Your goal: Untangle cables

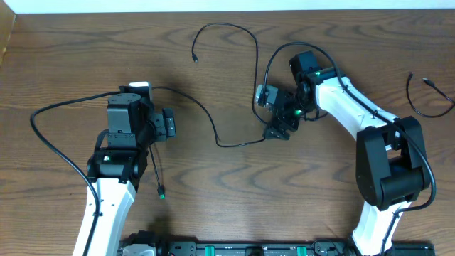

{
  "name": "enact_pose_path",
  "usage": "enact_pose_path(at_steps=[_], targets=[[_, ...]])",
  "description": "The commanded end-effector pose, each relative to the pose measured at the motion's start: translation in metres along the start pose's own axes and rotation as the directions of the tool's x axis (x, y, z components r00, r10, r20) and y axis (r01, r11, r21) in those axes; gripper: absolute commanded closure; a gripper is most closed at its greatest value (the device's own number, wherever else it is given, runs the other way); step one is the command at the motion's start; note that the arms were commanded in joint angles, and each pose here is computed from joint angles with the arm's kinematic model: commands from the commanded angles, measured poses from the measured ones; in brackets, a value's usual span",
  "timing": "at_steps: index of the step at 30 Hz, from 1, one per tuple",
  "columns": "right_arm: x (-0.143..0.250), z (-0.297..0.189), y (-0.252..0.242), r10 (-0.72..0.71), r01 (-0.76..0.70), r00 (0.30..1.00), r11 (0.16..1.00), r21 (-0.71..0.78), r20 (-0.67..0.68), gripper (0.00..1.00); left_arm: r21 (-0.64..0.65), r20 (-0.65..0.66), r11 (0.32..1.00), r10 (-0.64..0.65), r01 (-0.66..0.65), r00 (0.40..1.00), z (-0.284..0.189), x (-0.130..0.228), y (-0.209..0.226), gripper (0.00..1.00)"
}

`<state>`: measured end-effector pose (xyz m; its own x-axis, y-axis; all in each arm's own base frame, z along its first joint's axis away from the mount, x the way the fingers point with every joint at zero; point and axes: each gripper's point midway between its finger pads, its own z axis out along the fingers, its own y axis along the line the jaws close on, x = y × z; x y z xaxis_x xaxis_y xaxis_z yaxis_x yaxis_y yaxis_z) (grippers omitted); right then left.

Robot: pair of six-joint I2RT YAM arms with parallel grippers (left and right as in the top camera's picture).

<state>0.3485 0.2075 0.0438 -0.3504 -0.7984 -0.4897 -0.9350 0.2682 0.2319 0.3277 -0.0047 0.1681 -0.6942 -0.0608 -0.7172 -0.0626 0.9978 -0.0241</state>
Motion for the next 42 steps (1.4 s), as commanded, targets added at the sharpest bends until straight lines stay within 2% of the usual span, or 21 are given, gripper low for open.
enact_pose_path(at_steps=[1,4,7,10,12,14,18,22,26,34,42], targets=[[-0.002,0.001,0.003,-0.067,0.067,0.998,0.998,-0.006,0.002,0.09,-0.016,0.008,1.0,-0.009,0.009,1.0,-0.002,-0.001,0.004,0.08],[0.008,0.0,-0.012,-0.075,0.079,0.995,0.995,0.067,-0.066,0.15,-0.016,0.008,1.0,-0.009,0.009,1.0,-0.002,-0.001,0.004,0.08],[0.026,-0.007,-0.041,-0.056,0.097,0.979,0.973,0.208,-0.195,0.15,-0.016,0.008,1.0,-0.008,0.008,1.0,-0.002,-0.001,0.004,0.08],[0.043,-0.015,-0.054,-0.039,0.123,0.955,0.954,0.273,-0.295,0.12,-0.016,0.008,1.0,-0.009,0.009,1.0,-0.002,-0.001,0.004,0.08],[0.054,-0.016,-0.046,-0.091,0.175,0.933,0.96,0.218,-0.348,0.07,-0.016,0.008,1.0,-0.009,0.009,1.0,-0.002,-0.001,0.004,0.08],[0.059,-0.014,-0.03,-0.168,0.225,0.919,0.967,0.122,-0.358,0.06,-0.016,0.008,1.0,-0.008,0.008,1.0,-0.002,-0.001,0.004,0.08],[0.05,-0.007,-0.004,-0.247,0.255,0.932,0.967,-0.005,-0.265,0.05,-0.016,0.008,1.0,-0.009,0.009,1.0,-0.002,-0.001,0.004,0.08],[0.023,-0.002,0.003,-0.27,0.269,0.957,0.963,-0.025,-0.106,0.06,-0.016,0.008,1.0,-0.009,0.009,1.0,-0.002,-0.001,0.004,0.08],[0.001,0.0,0.002,-0.302,0.302,0.953,0.953,-0.009,0.0,0.07,-0.016,0.008,1.0,-0.009,0.009,1.0,-0.002,-0.001,0.004,0.08],[-0.006,0.011,0.001,-0.315,0.315,0.949,0.949,-0.014,0.035,0.1,-0.016,0.008,1.0,-0.009,0.009,1.0,-0.002,-0.001,0.004,0.08],[-0.004,0.037,-0.015,-0.192,0.194,0.979,0.981,-0.015,0.065,0.1,-0.016,0.008,1.0,-0.009,0.009,1.0,-0.002,-0.001,0.004,0.08]])
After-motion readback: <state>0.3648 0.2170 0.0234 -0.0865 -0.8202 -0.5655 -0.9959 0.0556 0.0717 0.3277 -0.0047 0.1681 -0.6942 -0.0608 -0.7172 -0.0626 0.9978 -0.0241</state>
